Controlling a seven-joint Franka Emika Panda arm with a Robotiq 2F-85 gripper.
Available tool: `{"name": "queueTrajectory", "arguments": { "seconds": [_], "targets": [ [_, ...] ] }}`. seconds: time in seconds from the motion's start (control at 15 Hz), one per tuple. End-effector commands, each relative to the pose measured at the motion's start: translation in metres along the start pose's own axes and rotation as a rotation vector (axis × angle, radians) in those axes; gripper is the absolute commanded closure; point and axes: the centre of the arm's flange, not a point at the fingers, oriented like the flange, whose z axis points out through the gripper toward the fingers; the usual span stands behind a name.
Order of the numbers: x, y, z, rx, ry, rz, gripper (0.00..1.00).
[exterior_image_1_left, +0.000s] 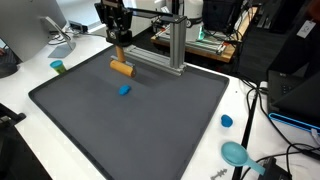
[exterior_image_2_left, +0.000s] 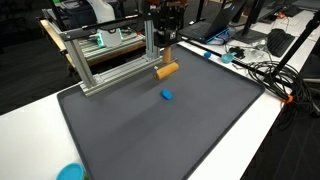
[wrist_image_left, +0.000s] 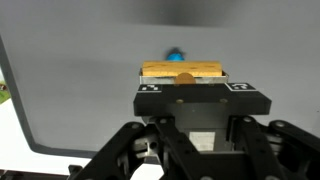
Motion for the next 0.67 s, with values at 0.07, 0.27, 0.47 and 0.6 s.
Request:
{"name": "queueTrajectory", "arguments": {
  "seconds": [0.07, 0.27, 0.47, 0.6],
  "targets": [
    [0.015, 0.007, 0.026, 0.040, -0.008, 0.041, 0.78],
    [0.014, 0.009, 0.037, 0.069, -0.002, 0.073, 0.78],
    [0.009, 0.006, 0.045, 0.050, -0.023, 0.059, 0.53],
    [0.009, 0.006, 0.044, 0.052, -0.022, 0.061, 0.53]
  ]
}}
